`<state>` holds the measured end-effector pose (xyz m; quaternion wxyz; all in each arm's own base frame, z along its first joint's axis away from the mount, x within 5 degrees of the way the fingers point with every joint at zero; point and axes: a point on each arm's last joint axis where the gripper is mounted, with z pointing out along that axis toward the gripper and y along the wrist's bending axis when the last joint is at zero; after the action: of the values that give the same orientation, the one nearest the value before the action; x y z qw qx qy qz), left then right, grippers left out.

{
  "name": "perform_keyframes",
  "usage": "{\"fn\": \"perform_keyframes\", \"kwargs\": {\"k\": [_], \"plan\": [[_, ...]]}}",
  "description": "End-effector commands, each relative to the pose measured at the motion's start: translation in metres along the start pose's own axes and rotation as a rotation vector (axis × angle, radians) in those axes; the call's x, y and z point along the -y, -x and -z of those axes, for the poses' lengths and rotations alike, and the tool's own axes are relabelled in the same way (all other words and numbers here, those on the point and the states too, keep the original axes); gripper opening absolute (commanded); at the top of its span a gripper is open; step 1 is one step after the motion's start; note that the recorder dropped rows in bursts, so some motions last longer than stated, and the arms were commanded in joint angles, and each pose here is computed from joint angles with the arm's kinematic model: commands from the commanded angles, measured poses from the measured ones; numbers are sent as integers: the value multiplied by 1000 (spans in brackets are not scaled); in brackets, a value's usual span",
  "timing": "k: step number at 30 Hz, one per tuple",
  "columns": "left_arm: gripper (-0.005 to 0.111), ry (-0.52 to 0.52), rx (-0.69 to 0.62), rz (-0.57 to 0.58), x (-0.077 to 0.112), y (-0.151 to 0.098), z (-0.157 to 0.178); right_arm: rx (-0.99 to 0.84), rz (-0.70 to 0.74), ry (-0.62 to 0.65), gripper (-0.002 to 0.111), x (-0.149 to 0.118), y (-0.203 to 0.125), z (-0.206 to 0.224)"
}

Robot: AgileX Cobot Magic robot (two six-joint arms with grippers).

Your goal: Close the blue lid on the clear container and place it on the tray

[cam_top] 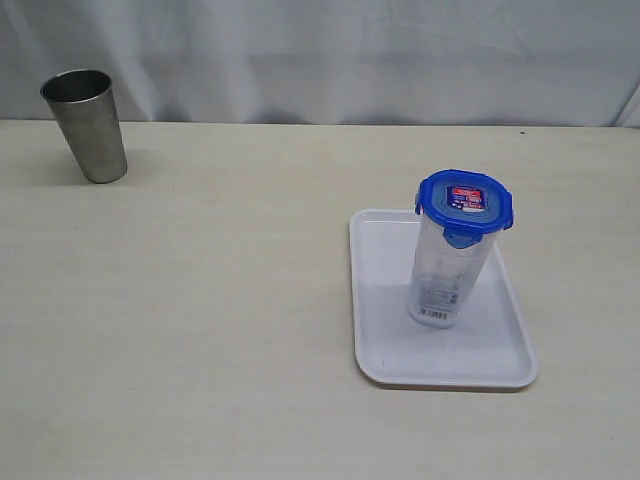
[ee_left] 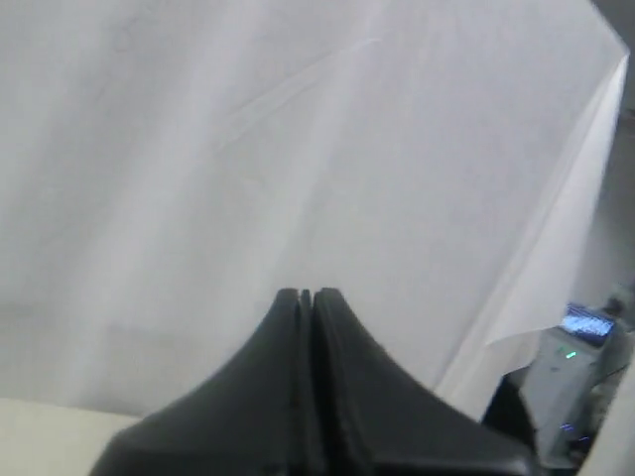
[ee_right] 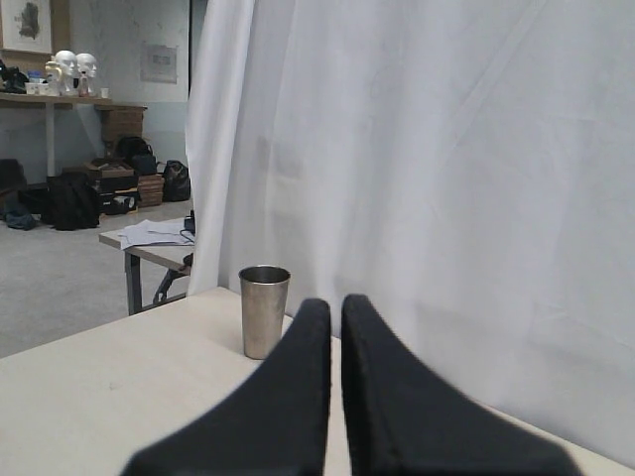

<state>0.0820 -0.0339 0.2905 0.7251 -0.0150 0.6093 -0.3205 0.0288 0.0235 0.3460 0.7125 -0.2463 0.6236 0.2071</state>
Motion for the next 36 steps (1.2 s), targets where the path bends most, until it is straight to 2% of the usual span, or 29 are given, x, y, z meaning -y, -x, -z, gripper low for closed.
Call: {"fn": "perform_keyframes", "kwargs": {"k": [1,6,17,31,34,36], "plan": [[0,78,-14,-206,-12,-13,19,-6,10,-2,4,0,-2,0],[0,177,-21,-345,-20,-18,36,-6,10,-2,4,0,-2,0],[0,345,-85,-375,-30,-25,48,-6,10,-2,4,0,-2,0],[0,387,-211,-374,-50,-62,53,-6,10,-2,4,0,-2,0],[0,385,-204,-384,-49,-61,53,-6,10,-2,4,0,-2,0],[0,396,-245,-378,-51,-64,54,-6,10,-2,4,0,-2,0]]}}
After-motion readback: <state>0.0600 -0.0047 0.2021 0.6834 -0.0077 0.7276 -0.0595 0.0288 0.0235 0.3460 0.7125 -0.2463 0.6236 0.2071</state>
